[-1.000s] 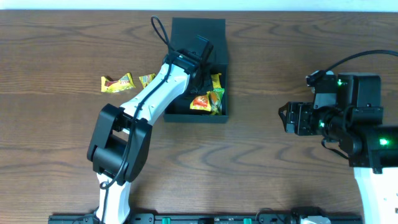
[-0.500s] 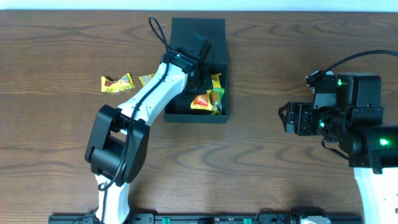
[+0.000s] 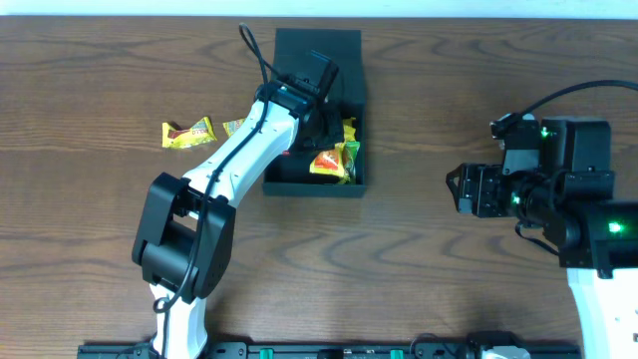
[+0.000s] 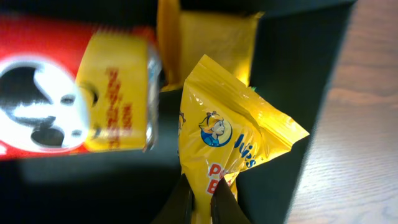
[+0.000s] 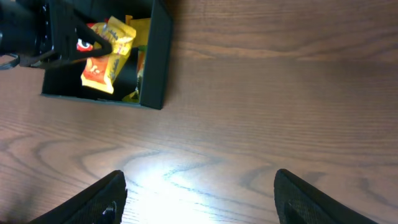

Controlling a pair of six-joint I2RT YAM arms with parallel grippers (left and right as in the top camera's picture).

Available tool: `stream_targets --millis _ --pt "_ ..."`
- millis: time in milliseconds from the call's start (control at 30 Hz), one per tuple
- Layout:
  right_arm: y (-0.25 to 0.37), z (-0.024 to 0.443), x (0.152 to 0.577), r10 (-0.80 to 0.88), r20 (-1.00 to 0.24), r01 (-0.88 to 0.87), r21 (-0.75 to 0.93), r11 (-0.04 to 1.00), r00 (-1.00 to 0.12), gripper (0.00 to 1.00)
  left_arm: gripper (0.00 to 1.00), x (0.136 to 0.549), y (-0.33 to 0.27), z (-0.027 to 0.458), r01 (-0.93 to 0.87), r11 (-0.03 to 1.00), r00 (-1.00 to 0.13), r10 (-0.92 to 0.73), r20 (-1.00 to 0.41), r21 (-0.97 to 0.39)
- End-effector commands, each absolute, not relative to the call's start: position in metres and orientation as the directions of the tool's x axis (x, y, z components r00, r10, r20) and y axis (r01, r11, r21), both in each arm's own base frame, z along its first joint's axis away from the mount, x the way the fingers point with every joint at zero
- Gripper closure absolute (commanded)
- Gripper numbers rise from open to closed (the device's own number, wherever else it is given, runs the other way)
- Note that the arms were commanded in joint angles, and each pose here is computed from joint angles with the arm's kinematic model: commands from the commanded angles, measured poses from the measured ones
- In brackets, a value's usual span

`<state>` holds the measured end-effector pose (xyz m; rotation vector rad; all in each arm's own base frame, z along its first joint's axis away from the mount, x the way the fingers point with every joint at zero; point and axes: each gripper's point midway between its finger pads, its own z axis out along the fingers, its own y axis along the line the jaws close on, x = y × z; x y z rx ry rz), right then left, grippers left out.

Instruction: Pack container

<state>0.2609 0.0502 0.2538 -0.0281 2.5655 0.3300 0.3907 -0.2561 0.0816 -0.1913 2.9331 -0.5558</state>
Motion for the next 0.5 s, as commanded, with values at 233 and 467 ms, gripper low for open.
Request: stream_targets --millis 233,467 --pt "0.053 0.26 0.261 0.039 -0.541 -0.11 0.24 0.965 -0.84 0.25 0.94 0.369 -0.24 0.082 -0.225 0.932 -0.967 -0.25 -0.053 -0.283" --pt "0.053 0.26 0.261 0.039 -0.54 -0.109 0.24 0.965 -0.841 0.25 0.94 0.367 -0.232 0.079 -0.298 0.926 -0.945 -0.32 -0.063 -0.23"
